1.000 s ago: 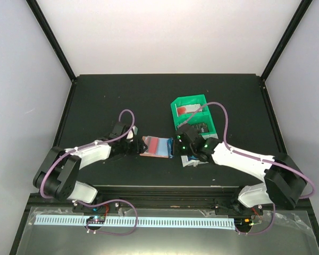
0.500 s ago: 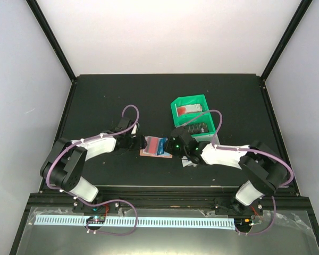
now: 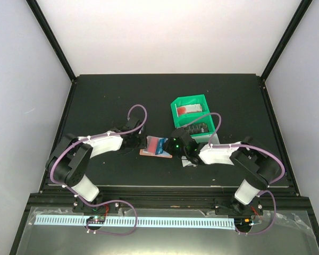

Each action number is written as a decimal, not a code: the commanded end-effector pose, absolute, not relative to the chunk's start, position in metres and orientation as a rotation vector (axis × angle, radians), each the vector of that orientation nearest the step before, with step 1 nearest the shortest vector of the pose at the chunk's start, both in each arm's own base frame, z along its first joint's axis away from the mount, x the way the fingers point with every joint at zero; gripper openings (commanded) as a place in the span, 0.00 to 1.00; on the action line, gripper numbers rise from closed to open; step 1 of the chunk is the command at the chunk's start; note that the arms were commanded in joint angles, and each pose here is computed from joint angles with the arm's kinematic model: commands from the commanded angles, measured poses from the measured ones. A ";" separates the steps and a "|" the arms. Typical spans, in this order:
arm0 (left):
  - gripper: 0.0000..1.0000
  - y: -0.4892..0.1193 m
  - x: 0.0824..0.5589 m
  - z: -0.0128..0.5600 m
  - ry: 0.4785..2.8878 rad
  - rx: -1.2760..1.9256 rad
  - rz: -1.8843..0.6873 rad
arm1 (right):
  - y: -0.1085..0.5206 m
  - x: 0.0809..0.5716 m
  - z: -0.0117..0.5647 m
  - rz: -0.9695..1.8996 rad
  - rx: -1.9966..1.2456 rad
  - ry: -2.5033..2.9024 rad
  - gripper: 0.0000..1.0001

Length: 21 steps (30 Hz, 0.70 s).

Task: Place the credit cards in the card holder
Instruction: Insert the credit card into the card holder.

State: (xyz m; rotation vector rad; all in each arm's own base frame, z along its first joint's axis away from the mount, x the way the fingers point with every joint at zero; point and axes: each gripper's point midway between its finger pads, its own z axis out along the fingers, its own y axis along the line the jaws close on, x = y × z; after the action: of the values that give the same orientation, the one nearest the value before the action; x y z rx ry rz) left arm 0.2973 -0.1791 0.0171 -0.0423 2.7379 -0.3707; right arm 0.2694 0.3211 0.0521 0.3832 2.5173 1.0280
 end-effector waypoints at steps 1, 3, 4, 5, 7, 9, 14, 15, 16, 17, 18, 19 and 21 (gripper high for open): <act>0.30 -0.144 0.256 -0.027 2.925 -0.050 -0.118 | 0.326 0.278 0.057 1.077 0.393 2.476 0.01; 0.29 -0.143 0.257 -0.028 2.924 -0.047 -0.113 | 0.327 0.277 0.059 1.099 0.390 2.472 0.01; 0.28 -0.144 0.257 -0.027 2.924 -0.047 -0.115 | 0.327 0.277 0.061 1.106 0.391 2.465 0.01; 0.27 -0.144 0.257 -0.027 2.924 -0.044 -0.115 | 0.326 0.276 0.062 1.112 0.388 2.458 0.01; 0.26 -0.145 0.257 -0.026 2.921 -0.043 -0.120 | 0.326 0.276 0.068 1.132 0.384 2.439 0.01; 0.25 -0.144 0.257 -0.026 2.920 -0.046 -0.119 | 0.325 0.276 0.070 1.137 0.386 2.432 0.01; 0.26 -0.142 0.252 -0.025 2.921 -0.054 -0.126 | 0.324 0.275 0.065 1.131 0.408 2.444 0.01; 0.27 -0.142 0.252 -0.024 2.919 -0.057 -0.131 | 0.324 0.275 0.062 1.131 0.424 2.450 0.01; 0.27 -0.142 0.251 -0.023 2.915 -0.059 -0.135 | 0.323 0.274 0.060 1.130 0.439 2.453 0.01; 0.28 -0.142 0.250 -0.023 2.915 -0.061 -0.140 | 0.322 0.274 0.058 1.130 0.455 2.455 0.01; 0.28 -0.141 0.249 -0.022 2.915 -0.061 -0.140 | 0.320 0.273 0.057 1.130 0.472 2.453 0.01; 0.29 -0.140 0.248 -0.021 2.914 -0.063 -0.140 | 0.317 0.273 0.058 1.130 0.486 2.442 0.01; 0.31 -0.139 0.246 -0.021 2.913 -0.066 -0.142 | 0.310 0.273 0.061 1.112 0.510 2.424 0.01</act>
State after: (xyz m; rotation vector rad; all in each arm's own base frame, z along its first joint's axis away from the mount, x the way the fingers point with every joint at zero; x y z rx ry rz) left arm 0.2976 -0.1778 0.0181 -0.0549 2.7065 -0.3590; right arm 0.2686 0.3215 0.0523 0.4361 2.4861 1.1135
